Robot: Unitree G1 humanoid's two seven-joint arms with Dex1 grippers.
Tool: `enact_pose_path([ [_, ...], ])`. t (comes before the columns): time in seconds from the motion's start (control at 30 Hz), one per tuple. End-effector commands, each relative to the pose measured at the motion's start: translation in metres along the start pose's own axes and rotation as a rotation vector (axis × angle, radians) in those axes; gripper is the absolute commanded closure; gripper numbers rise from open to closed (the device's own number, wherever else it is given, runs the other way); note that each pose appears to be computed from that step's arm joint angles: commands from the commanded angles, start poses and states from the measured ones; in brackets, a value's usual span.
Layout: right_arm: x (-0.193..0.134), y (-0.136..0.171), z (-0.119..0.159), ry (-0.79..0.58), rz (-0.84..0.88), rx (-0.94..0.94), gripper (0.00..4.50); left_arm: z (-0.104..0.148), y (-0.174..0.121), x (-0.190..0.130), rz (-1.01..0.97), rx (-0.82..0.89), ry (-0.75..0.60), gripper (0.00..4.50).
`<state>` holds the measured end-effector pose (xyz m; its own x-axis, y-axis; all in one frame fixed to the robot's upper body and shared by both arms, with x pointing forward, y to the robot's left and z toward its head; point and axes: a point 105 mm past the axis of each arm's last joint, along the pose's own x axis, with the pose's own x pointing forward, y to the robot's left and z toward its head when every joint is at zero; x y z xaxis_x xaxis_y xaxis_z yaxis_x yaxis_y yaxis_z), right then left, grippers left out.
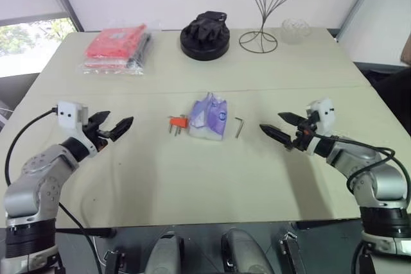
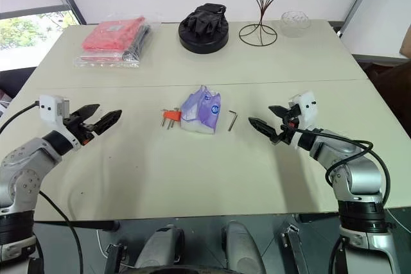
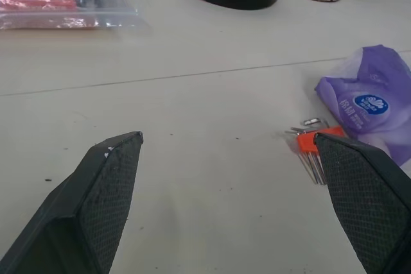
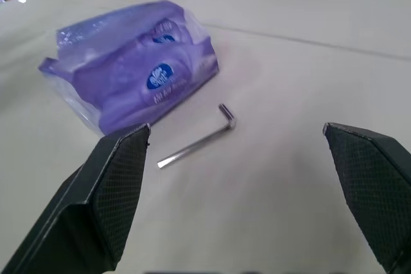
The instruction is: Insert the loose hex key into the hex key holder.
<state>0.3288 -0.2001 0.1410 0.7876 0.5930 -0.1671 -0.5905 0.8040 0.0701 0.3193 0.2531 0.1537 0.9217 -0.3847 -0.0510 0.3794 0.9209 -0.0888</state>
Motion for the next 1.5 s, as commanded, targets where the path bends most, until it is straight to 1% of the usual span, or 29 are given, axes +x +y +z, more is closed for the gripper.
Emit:
enact_pose_path([
  [0.03,-0.002,-0.001,0.014,-0.032,-0.025,-0.045,0.0,0.014,-0.001,-0.002,-0.023,0.023,-0.046,0.06],
  [0.1,-0.001,-0.003,0.018,-0.051,-0.044,-0.082,0.0,0.016,-0.004,-0.001,-0.042,0.024,-0.053,0.06],
  [0.27,0.0,-0.014,0.017,-0.041,-0.127,-0.163,0.0,0.015,-0.004,-0.001,-0.049,0.036,-0.047,0.06],
  [0.5,-0.001,-0.021,0.024,-0.071,-0.163,-0.095,0.0,0.014,-0.004,0.0,-0.054,0.048,-0.036,0.06],
  [0.6,-0.001,-0.014,0.027,-0.078,-0.116,-0.067,0.0,0.014,-0.005,0.002,-0.06,0.053,-0.04,0.06],
  [0.67,-0.002,-0.01,0.033,-0.12,-0.096,-0.101,0.0,0.014,-0.005,0.003,-0.063,0.054,-0.04,0.06],
  [0.77,-0.003,-0.007,0.034,-0.157,-0.079,-0.074,0.0,0.014,-0.006,0.003,-0.062,0.067,-0.039,0.06],
  [0.93,0.002,-0.009,0.028,-0.098,-0.103,-0.067,0.0,0.015,-0.006,0.005,-0.058,0.072,-0.047,0.06],
  [1.07,0.0,-0.011,0.027,-0.055,-0.118,-0.188,0.0,0.014,-0.008,0.005,-0.081,0.077,-0.033,0.06],
  [1.13,0.001,0.0,0.025,-0.02,-0.052,-0.262,0.0,0.015,-0.011,0.007,-0.121,0.105,-0.018,0.06],
  [1.3,0.019,0.048,0.013,0.085,0.199,-0.522,0.0,0.018,-0.036,0.008,-0.369,0.265,0.09,0.06],
  [1.37,0.029,0.065,0.008,0.086,0.279,-0.588,0.0,0.02,-0.039,0.009,-0.431,0.315,0.125,0.06],
  [1.5,0.054,0.088,0.004,0.051,0.352,-0.644,0.0,0.024,-0.042,0.012,-0.512,0.399,0.168,0.06],
])
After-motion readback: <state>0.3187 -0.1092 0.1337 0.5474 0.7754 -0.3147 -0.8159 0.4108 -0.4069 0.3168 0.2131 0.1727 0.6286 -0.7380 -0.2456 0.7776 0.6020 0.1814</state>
